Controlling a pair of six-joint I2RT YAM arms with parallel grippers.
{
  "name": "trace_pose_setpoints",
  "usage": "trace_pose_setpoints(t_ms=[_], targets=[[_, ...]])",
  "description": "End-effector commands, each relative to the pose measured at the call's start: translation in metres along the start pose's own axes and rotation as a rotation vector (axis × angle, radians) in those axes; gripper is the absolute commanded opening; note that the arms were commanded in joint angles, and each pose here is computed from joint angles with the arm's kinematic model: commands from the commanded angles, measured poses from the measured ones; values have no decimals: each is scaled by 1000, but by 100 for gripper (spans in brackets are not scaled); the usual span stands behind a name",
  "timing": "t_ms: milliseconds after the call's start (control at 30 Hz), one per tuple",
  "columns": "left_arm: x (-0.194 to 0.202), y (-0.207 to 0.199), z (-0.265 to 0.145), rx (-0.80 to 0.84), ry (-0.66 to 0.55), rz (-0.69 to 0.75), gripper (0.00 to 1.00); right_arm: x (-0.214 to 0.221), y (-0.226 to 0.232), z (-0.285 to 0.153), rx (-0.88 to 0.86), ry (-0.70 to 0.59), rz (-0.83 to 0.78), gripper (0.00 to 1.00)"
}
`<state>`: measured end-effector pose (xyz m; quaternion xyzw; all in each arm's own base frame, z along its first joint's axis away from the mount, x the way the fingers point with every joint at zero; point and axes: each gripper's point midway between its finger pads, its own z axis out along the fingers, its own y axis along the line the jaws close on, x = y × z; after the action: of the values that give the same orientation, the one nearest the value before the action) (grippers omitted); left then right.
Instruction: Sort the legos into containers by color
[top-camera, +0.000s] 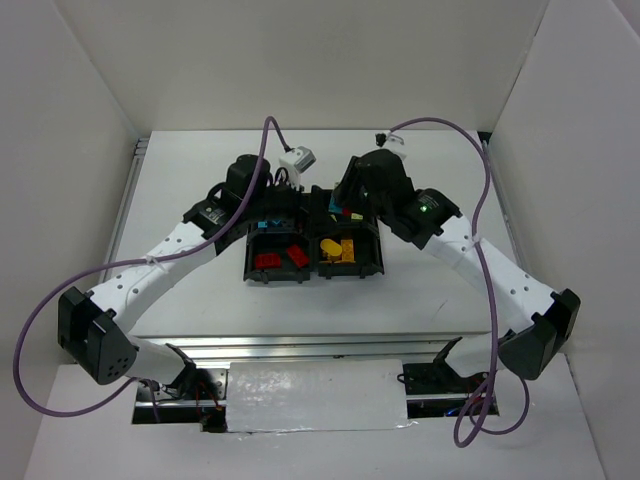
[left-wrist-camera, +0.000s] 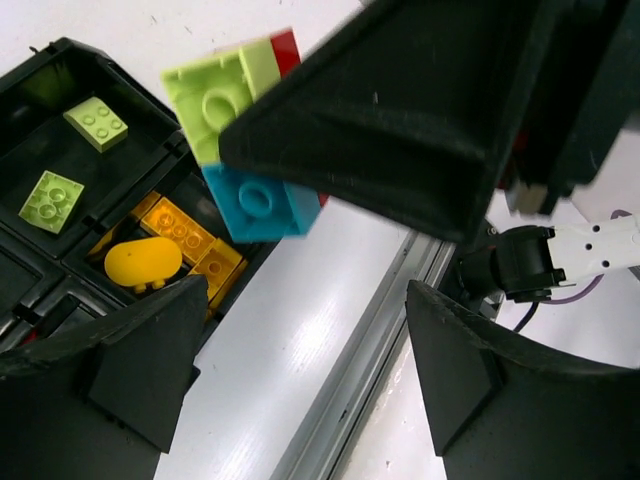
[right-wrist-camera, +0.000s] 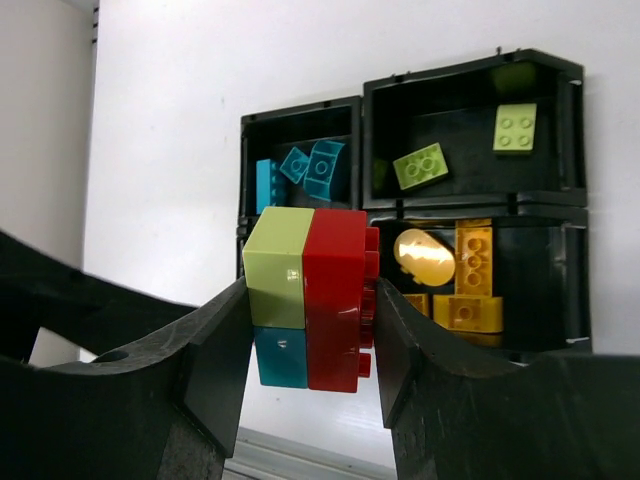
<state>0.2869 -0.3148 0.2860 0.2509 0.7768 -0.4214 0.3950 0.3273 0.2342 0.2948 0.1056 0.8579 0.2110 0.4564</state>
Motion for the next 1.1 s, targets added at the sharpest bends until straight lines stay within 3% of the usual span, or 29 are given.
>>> trace_pose_setpoints(t_ms=[0, 200, 333, 400, 533, 667, 700, 967, 1067], targets=[[-16, -8, 1, 40, -55, 58, 92, -17, 30, -18, -89, -55, 40, 0], [-26, 0, -2, -24, -101, 59, 85, -3, 50, -24, -139, -31, 40, 0], [-24, 4, 0, -38, -93, 51, 73, -2, 63, -34, -191, -42, 50, 0], [-26, 4, -3, -44, -107, 51, 61, -1, 66, -36, -201, -35, 49, 0], [-36, 6, -13, -64, -173, 46, 60, 4, 68, -34, -210, -20, 66, 0], [-42, 2, -27, -60, -240, 58, 79, -1, 67, -41, -239, -49, 104, 0], [-40, 4, -29, -65, -243, 55, 80, 0, 69, -45, -256, -43, 112, 0], [-56, -2, -49, -45, -372, 65, 75, 9, 79, -53, -345, -5, 215, 0], [-56, -7, -52, -23, -395, 74, 64, 11, 82, -55, -372, 3, 251, 0]])
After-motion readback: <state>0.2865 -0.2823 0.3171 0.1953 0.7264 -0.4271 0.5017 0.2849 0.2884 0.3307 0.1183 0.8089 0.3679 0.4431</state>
